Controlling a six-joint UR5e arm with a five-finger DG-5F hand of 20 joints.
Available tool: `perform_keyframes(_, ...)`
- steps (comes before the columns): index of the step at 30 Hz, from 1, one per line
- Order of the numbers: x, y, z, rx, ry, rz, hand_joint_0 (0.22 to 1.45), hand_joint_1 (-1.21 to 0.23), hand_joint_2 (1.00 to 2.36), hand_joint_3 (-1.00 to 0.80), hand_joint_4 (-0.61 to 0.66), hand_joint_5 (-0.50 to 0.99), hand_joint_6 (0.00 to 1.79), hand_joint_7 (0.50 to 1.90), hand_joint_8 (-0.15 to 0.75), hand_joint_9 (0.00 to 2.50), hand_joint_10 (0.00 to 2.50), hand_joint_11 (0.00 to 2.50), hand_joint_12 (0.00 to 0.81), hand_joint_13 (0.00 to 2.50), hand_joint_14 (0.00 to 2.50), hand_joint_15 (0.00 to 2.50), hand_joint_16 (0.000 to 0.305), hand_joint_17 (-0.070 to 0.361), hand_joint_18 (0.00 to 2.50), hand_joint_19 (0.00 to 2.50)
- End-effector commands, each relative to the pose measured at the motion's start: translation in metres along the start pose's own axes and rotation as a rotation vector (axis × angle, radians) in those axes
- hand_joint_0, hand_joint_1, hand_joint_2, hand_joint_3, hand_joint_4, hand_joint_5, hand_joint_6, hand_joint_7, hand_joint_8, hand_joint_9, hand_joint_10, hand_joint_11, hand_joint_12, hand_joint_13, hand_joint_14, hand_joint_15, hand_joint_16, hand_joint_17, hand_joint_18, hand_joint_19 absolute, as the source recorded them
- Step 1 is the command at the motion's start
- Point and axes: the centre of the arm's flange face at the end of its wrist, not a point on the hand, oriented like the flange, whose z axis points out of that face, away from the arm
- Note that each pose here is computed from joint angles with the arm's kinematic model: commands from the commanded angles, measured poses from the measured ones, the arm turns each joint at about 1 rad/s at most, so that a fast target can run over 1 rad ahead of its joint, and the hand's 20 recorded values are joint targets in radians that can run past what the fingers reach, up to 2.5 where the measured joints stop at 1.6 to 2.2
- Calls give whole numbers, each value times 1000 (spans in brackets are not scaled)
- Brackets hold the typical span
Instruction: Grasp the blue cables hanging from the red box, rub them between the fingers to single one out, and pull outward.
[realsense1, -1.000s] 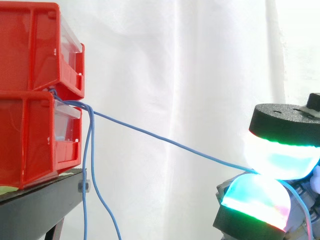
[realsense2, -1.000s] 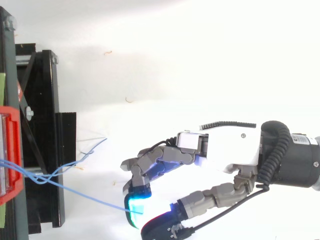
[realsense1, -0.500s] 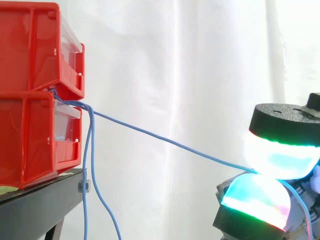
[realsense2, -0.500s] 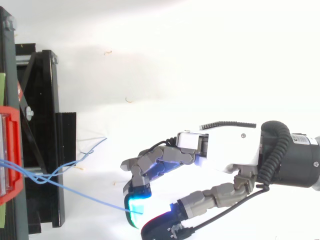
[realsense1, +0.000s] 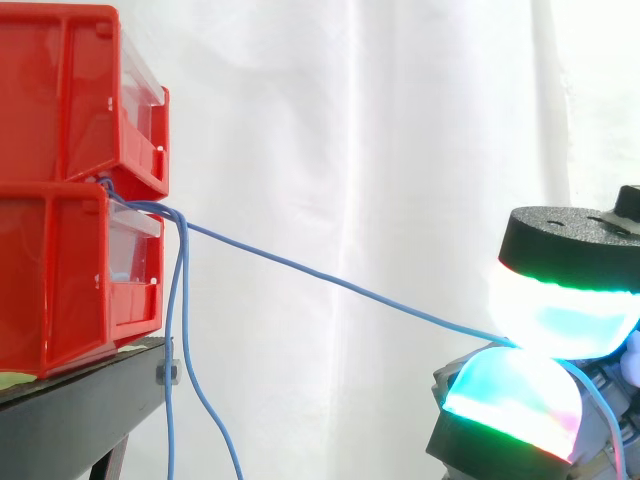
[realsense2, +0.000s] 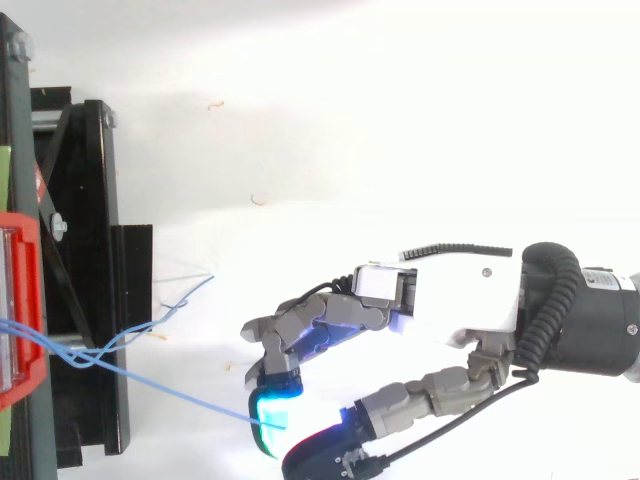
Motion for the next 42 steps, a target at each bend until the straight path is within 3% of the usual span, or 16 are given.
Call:
perform_keyframes(1,0,0,0,-1,-2,0,658,-708,1035,-162,33,-203,885,1170,365,532,5,186,435,231,0,0,54,121,0,216)
perform_keyframes(10,0,-1,0,2,-1,-1,661,-699,1036,-153,44,-207,886,1163,361,514,2,77,406,230,0,0,50,112,0,33)
perform_keyframes(42,1,-1,0,0,0,0,664,-698,1036,-155,44,-208,885,1164,363,509,0,63,410,231,0,0,51,114,0,22)
